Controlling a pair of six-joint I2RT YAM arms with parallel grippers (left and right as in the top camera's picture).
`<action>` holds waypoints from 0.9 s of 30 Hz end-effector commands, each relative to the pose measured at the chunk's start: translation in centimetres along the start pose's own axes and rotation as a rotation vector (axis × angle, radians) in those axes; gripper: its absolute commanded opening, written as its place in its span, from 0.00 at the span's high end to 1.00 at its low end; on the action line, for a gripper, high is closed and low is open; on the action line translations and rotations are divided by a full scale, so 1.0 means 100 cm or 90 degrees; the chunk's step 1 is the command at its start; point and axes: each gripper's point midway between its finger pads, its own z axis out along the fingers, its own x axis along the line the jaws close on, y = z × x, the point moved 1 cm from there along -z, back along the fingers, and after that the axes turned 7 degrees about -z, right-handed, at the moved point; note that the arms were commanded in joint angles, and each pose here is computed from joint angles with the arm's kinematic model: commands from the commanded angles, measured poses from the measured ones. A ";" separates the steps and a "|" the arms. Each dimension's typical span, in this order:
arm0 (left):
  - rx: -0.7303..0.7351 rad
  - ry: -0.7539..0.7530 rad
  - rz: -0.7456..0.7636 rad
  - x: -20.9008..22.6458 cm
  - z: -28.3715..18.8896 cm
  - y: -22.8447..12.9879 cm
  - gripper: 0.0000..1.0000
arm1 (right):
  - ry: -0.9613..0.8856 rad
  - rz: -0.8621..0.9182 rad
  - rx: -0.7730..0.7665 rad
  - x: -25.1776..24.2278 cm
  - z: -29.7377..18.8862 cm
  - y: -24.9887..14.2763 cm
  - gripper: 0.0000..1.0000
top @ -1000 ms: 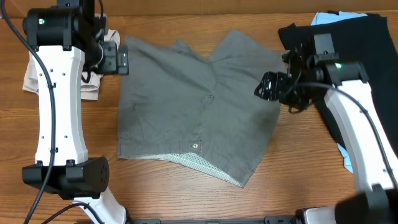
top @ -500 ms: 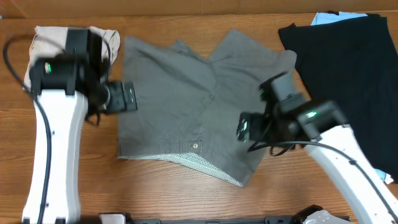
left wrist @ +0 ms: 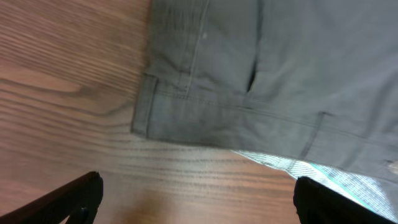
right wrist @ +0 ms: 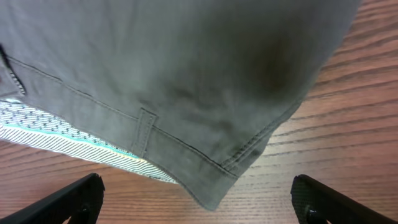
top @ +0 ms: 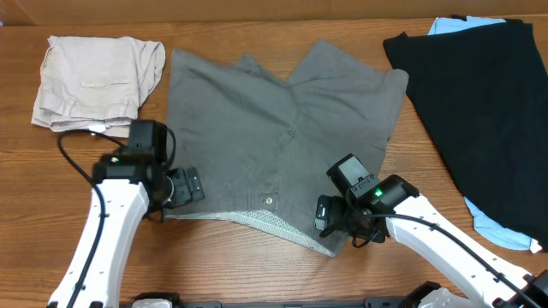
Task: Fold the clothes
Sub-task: 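Grasp the near waistband corners of the shorts with both grippers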
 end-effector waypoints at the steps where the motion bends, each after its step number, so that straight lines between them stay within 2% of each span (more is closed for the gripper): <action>1: 0.028 0.010 0.003 0.003 0.026 -0.012 0.00 | 0.010 0.007 0.007 0.000 0.004 -0.004 0.00; 9: 0.022 0.011 0.052 0.003 0.063 -0.009 0.00 | 0.020 0.007 0.024 -0.004 0.021 -0.014 0.05; 14: 0.029 0.047 0.053 0.010 0.086 -0.007 0.00 | 0.020 0.003 0.025 -0.005 0.024 -0.015 0.06; 24: 0.114 0.092 0.055 0.020 0.123 -0.025 0.00 | 0.021 0.003 0.030 -0.007 0.027 -0.018 0.18; 27: 0.128 0.085 0.052 0.018 0.128 -0.028 0.00 | 0.018 -0.004 0.034 -0.011 0.034 -0.022 0.18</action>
